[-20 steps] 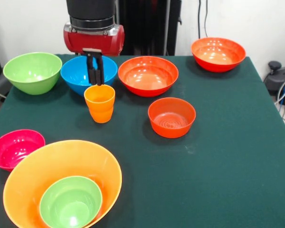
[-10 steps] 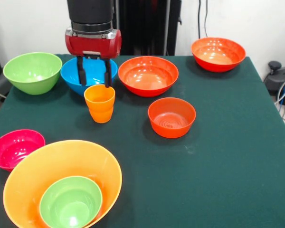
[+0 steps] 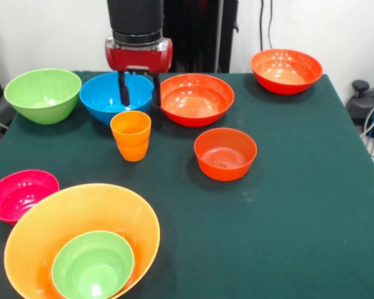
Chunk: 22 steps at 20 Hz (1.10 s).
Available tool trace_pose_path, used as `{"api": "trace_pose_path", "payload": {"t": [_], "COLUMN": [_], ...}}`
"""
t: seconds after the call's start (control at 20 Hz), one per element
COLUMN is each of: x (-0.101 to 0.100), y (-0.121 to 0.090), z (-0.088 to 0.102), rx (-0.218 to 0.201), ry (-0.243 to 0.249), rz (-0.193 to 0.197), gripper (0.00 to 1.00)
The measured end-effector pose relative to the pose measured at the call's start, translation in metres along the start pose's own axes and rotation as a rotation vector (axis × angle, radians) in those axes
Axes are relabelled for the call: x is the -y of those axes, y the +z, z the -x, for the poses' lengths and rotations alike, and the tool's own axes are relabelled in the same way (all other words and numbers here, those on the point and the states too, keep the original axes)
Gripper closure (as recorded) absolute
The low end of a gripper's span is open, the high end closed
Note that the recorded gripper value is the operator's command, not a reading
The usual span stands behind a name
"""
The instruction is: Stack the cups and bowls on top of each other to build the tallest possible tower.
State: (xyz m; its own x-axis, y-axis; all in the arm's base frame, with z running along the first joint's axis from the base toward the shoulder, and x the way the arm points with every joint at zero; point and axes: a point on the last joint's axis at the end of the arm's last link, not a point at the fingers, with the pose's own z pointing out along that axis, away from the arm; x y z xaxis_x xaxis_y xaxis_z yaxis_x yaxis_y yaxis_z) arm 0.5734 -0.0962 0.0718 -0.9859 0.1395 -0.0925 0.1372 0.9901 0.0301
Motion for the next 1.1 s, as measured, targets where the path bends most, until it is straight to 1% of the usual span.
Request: {"api": "trace_pose_path", "payload": {"t": [0.05,0.1,0.2,0.3,0.35,0.55,0.6,0.65,0.8,0.85,0.9,0.95,1.1], "x": [-0.004,-0.005,-0.01,-0.012,-0.015,-0.017,-0.017,-0.019,-0.019,-0.018,-0.018,-0.017,-0.017], "y": [0.006,0.009,0.017,0.024,0.033,0.051,0.052,0.057,0.066,0.075,0.077,0.085,0.098], "z": [-0.01,-0.014,-0.026,-0.034,-0.043,-0.058,-0.059,-0.067,-0.076,-0.086,-0.087,-0.093,-0.105], "rx": [-0.018,-0.023,-0.035,-0.038,-0.037,-0.034,-0.034,-0.043,-0.058,-0.071,-0.075,-0.081,-0.097], "ry": [-0.009,-0.012,-0.022,-0.03,-0.04,-0.058,-0.06,-0.072,-0.079,-0.08,-0.08,-0.081,-0.093], "rz": [-0.001,-0.001,-0.003,-0.005,-0.01,-0.015,-0.016,-0.019,-0.022,-0.024,-0.025,-0.03,-0.042], "gripper": [0.0,0.0,0.0,0.0,0.0,0.0,0.0,0.0,0.0,0.0,0.0,0.0,0.0]}}
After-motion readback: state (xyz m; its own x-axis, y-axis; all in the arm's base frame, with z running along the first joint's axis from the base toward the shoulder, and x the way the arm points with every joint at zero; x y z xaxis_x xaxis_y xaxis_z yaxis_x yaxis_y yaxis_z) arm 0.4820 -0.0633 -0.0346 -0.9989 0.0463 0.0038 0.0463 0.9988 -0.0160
